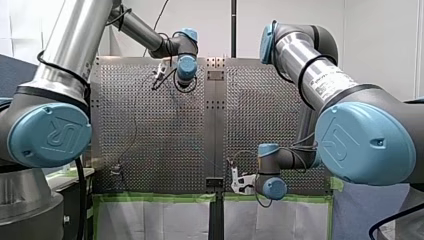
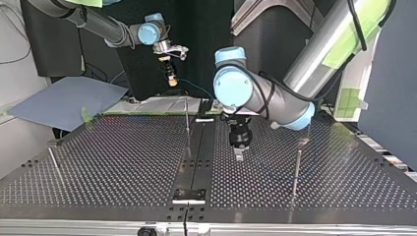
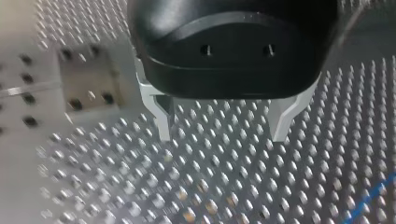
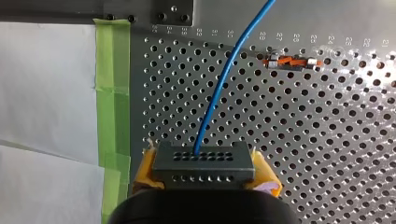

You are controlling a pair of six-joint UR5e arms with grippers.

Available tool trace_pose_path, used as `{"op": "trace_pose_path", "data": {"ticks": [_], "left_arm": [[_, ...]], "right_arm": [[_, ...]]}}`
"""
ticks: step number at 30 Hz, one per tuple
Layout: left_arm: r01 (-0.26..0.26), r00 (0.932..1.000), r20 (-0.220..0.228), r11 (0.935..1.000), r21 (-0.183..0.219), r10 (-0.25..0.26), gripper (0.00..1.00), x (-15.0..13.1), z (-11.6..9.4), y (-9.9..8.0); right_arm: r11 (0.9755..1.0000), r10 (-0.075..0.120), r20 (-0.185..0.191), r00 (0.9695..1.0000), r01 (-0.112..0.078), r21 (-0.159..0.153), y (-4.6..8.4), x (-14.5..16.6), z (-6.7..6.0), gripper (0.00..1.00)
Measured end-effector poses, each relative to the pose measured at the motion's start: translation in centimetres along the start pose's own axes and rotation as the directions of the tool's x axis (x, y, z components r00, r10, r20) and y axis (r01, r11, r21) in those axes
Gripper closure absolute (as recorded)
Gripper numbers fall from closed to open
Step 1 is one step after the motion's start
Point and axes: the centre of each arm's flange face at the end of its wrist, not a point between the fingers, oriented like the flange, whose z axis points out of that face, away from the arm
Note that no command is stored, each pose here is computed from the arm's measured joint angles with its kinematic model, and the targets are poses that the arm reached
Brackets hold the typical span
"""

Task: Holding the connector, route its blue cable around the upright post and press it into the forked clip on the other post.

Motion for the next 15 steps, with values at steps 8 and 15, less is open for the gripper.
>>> {"op": "trace_pose_path", "data": {"ticks": [8,15], "left_arm": [[-0.071,0.9968,-0.046,0.9910,-0.114,0.066,0.00,3.4,4.1,-0.1],[-0.133,0.9883,-0.097,0.9767,-0.168,0.118,0.00,5.4,5.4,0.0]], "right_arm": [[1.0000,0.000,0.000,1.0000,0.000,0.002,-0.1,0.0,0.0,0.98],[1.0000,-0.002,0.000,1.0000,0.002,0.003,-0.2,0.0,0.0,0.98]]}}
